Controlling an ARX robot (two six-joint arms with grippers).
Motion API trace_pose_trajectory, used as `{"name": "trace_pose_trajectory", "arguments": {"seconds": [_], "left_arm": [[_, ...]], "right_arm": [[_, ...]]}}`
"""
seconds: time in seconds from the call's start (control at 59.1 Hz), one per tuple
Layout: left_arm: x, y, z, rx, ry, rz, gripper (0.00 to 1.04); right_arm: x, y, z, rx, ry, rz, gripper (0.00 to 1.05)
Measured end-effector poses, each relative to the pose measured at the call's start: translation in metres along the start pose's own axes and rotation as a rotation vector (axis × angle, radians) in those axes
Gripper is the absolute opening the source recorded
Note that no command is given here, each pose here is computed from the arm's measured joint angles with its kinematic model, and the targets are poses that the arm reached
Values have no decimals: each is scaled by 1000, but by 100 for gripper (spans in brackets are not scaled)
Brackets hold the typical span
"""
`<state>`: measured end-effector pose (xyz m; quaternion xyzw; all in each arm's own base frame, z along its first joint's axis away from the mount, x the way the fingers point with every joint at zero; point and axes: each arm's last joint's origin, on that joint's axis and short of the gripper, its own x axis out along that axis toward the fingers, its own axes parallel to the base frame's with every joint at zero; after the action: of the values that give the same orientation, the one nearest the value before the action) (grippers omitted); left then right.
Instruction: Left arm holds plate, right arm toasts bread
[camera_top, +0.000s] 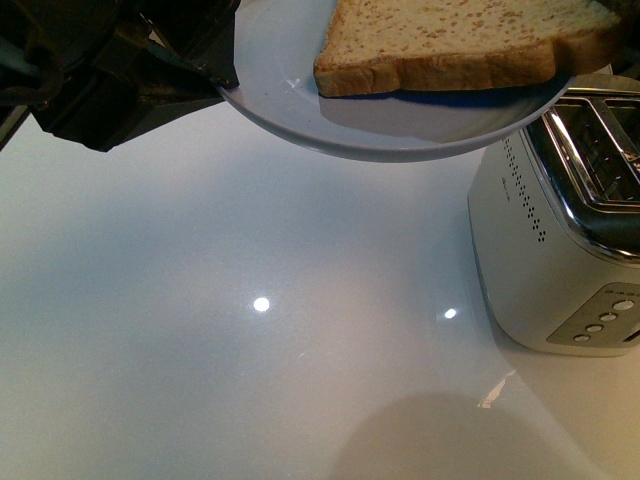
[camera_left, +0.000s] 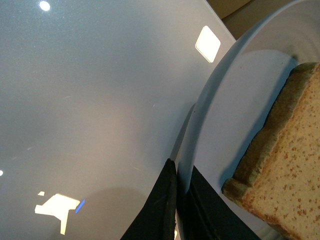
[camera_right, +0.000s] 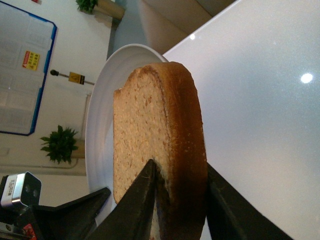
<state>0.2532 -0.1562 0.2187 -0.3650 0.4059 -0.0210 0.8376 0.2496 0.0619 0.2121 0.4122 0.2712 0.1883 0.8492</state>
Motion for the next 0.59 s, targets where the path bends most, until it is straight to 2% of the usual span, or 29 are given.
{"name": "trace_pose_trajectory", "arguments": {"seconds": [0.051,0.119,0.305,0.406,0.457,0.474,0.593], "left_arm": [[0,0,0,-2,-1,0,3],[0,0,0,-2,0,0,3],[0,0,0,-2,1,0,3],[0,0,0,-2,1,0,3],[0,0,0,-2,1,0,3],[0,0,0,-2,1,0,3],[0,0,0,-2,2,-1,3]], "right_arm": [[-1,0,1,6,2,5,12],[-3,1,3,12,-3,15,3],[-21,12,24,16,-73,36,3],[-36,21,41,-36,-150,19,3],[-50,28,55,-120,-219,-38,3],[-80,39,82,-325,-298,-129,3],[-87,33,87,-487,-294,-263,3]]}}
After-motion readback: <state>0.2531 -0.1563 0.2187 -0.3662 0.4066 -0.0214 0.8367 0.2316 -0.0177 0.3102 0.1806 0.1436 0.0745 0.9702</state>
